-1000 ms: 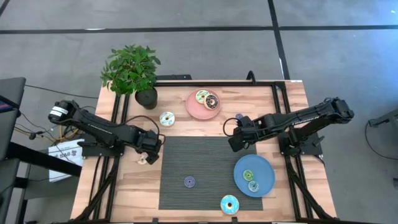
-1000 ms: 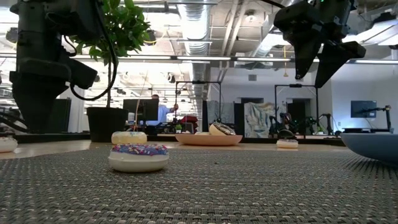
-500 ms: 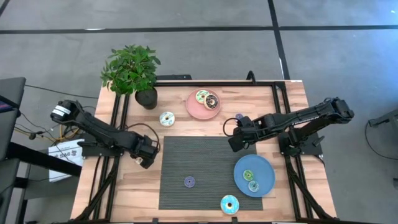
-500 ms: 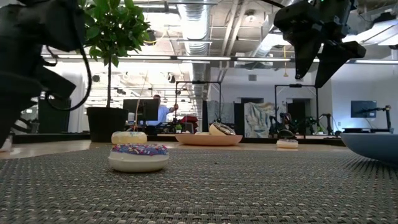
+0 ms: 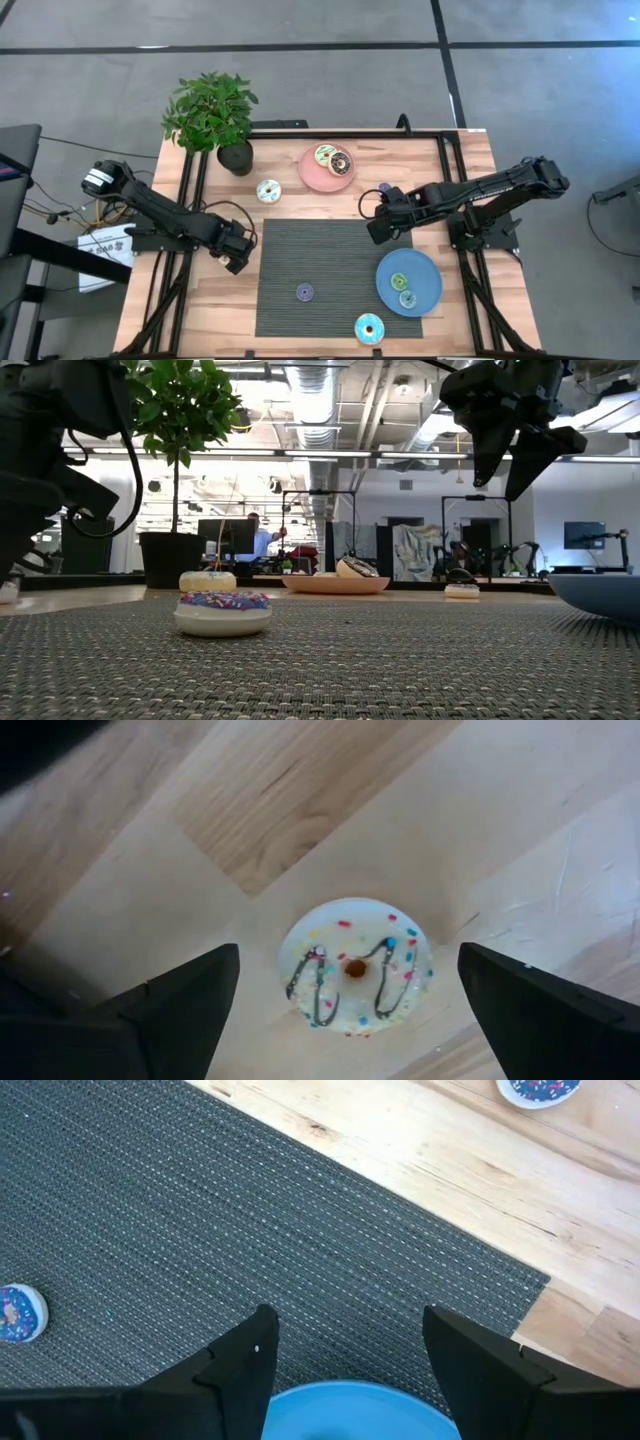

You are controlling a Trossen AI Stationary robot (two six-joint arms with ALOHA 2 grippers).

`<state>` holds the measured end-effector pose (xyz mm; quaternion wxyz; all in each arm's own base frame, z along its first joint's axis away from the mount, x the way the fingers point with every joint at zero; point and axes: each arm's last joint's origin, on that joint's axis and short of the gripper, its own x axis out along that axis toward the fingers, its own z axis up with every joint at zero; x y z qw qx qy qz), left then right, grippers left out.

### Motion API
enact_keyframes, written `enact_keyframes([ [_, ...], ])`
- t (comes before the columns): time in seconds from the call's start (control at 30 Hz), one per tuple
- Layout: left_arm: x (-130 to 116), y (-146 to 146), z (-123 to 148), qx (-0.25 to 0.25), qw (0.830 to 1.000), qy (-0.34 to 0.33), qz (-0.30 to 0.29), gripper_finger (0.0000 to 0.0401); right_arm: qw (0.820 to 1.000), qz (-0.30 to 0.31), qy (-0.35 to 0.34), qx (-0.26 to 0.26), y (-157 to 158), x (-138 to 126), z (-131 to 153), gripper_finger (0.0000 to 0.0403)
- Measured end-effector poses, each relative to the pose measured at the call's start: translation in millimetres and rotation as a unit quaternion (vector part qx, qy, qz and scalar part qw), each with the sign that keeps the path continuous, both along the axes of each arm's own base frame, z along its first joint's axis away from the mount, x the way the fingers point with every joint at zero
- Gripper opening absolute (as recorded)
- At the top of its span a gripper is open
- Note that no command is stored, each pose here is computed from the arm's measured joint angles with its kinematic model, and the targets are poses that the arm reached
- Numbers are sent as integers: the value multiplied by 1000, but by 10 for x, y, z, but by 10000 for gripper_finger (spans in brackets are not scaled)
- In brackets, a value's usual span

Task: Pick & Place donuts
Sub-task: Put the small white donut on the blue plate

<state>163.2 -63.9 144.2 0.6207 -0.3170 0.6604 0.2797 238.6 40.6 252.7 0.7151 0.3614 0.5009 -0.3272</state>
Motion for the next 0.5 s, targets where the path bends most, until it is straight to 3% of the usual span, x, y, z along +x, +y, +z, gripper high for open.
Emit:
enact_keyframes([
  [0.17, 0, 0, 0, -1, 1000, 0, 0, 363, 1000, -3, -1, 1, 0, 0, 0, 240],
  [0.5, 0, 0, 0, -1, 1000, 0, 0, 296, 1000, -4, -9, 2, 3, 16, 5, 240],
])
